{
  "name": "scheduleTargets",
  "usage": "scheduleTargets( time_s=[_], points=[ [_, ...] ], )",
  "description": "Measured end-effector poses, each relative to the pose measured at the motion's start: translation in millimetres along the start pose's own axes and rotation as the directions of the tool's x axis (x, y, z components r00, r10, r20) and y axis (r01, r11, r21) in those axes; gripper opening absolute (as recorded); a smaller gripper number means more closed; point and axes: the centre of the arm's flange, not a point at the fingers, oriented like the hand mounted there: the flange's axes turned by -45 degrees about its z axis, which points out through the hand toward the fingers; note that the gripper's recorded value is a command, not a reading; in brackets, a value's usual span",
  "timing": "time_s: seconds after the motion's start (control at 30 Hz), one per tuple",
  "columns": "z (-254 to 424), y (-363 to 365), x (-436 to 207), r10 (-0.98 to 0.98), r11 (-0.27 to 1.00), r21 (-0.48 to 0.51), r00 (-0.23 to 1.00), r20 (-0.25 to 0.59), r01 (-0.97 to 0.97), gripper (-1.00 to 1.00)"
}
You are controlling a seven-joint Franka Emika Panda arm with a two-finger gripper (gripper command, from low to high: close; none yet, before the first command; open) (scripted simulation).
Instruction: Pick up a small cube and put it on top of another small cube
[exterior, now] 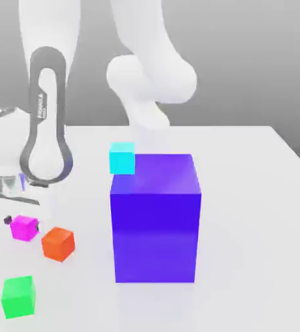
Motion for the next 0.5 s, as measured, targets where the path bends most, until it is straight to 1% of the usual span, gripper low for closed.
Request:
scheduleTargets(
  time_s=[0.17,0.47,0.5],
  points=[
    [0,0,0,0.000,1.000,0.002,1.000,0.000,0.000,-1.00],
    [-59,0,0,-0.001,1.000,0.001,1.000,0.000,0.001,-1.00],
    [-63,-2,6,-0.033,0.999,0.003,0.999,0.000,0.033,-1.00]
  ],
)
